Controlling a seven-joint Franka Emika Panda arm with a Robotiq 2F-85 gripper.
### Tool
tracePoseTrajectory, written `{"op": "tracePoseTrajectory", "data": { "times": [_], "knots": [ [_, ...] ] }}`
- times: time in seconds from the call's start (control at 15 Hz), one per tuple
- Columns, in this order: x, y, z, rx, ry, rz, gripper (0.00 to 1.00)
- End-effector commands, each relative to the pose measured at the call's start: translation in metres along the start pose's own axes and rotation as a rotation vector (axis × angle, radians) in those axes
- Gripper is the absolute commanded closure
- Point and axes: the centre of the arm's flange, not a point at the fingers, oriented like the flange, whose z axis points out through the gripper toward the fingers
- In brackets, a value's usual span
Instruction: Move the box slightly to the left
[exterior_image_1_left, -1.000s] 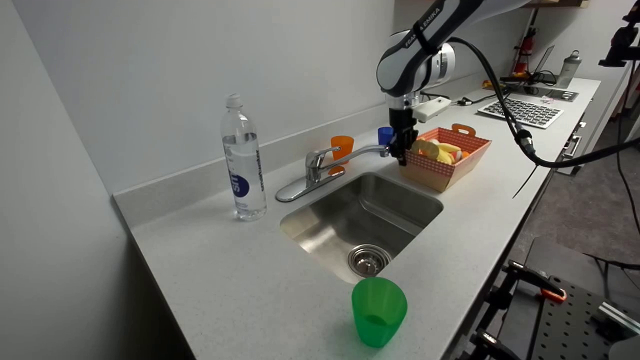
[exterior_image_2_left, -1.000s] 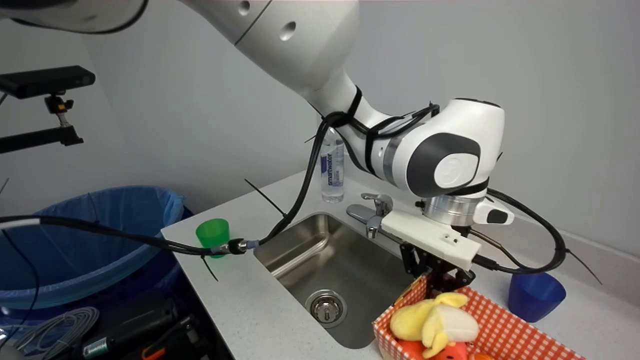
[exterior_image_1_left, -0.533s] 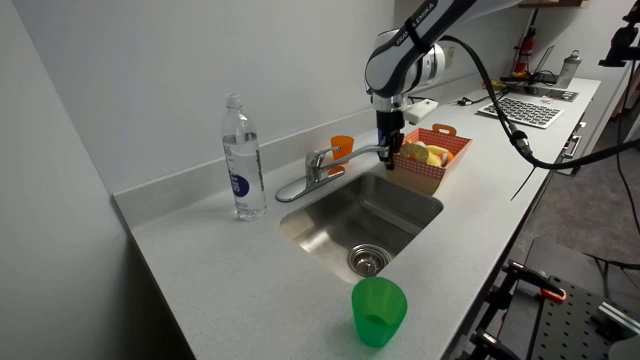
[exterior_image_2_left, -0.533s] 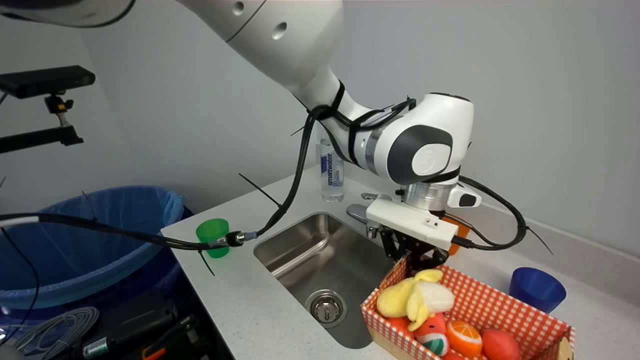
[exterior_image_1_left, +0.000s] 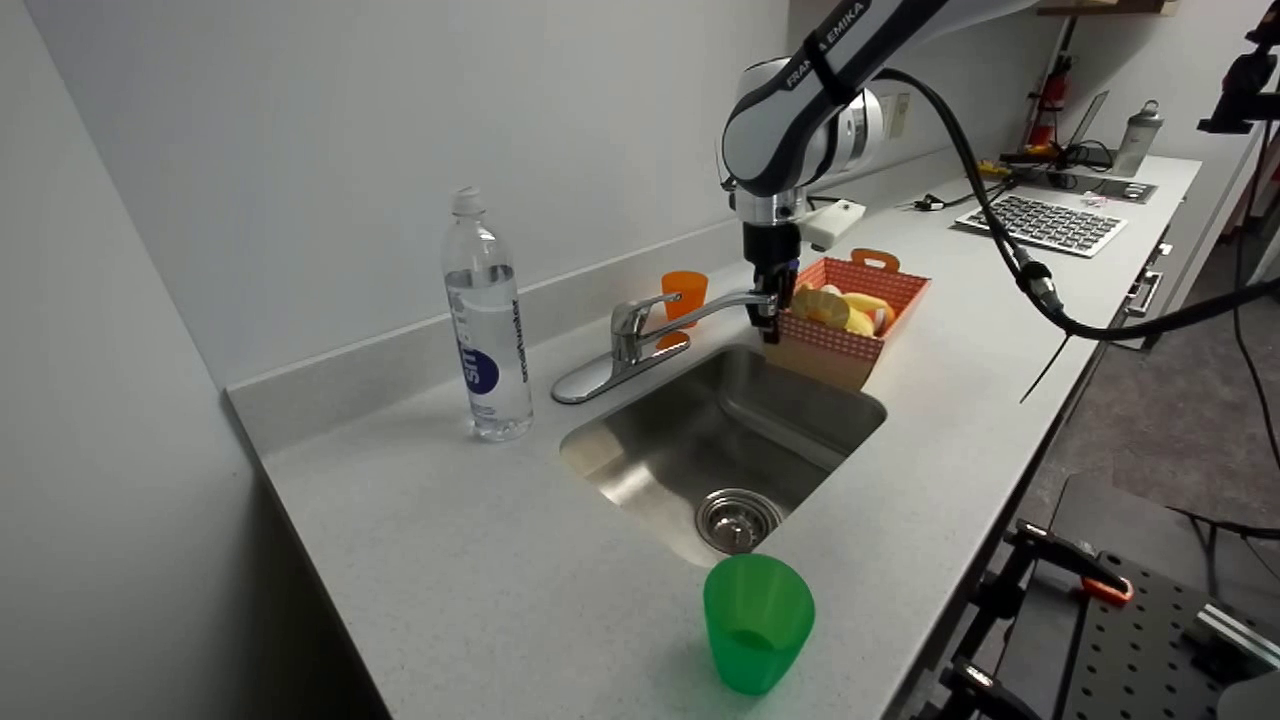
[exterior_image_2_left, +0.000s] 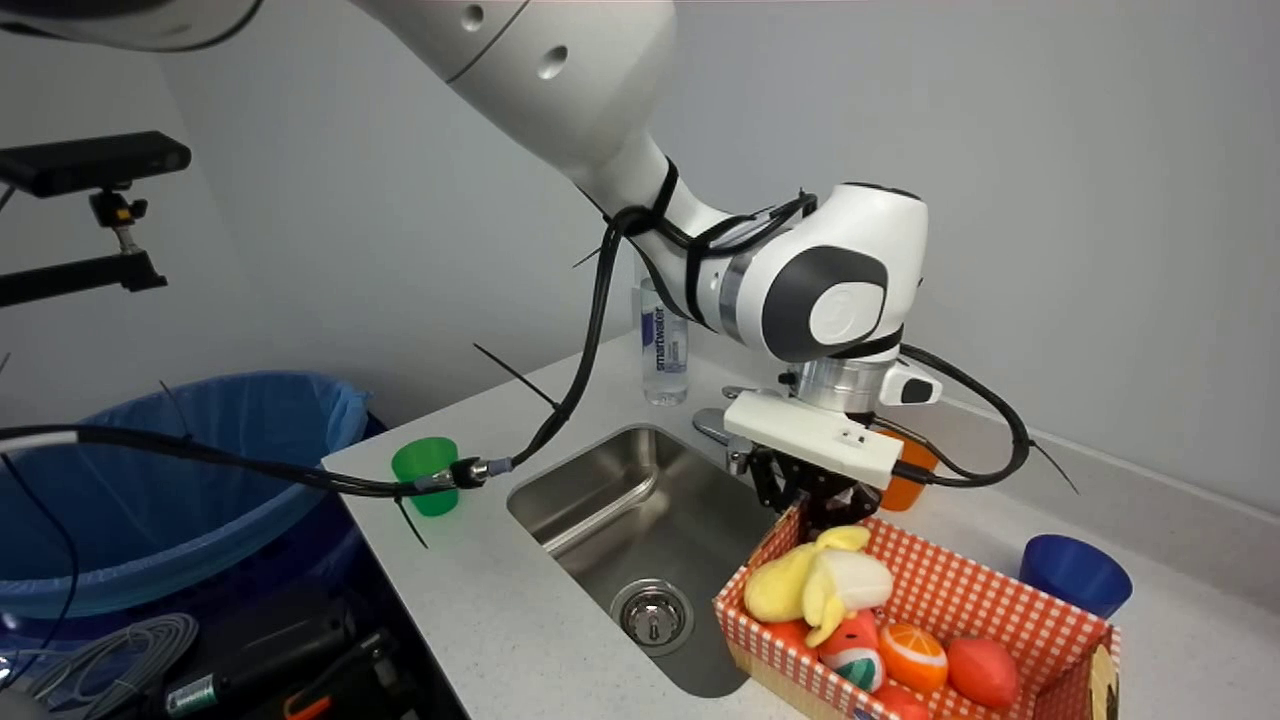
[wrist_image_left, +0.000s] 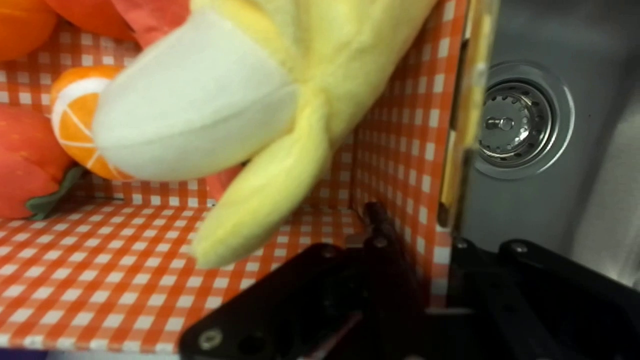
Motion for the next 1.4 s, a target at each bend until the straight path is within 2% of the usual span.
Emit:
{"op": "tracePoseTrajectory", "data": {
  "times": [0.0, 0.07, 0.2, 0.6, 0.73, 1.33],
  "knots": [
    [-0.013, -0.003, -0.010, 0.011, 0.003, -0.033, 0.64],
    [-0.015, -0.001, -0.010, 0.002, 0.005, -0.031, 0.62],
    [-0.017, 0.003, -0.012, -0.002, 0.008, -0.025, 0.50],
    [-0.021, 0.010, -0.029, -0.020, 0.037, -0.032, 0.04],
    [-0.022, 0.010, -0.040, -0.035, 0.053, -0.037, 0.00],
    [-0.034, 0.007, -0.094, -0.062, 0.130, -0.075, 0.00]
  ]
}}
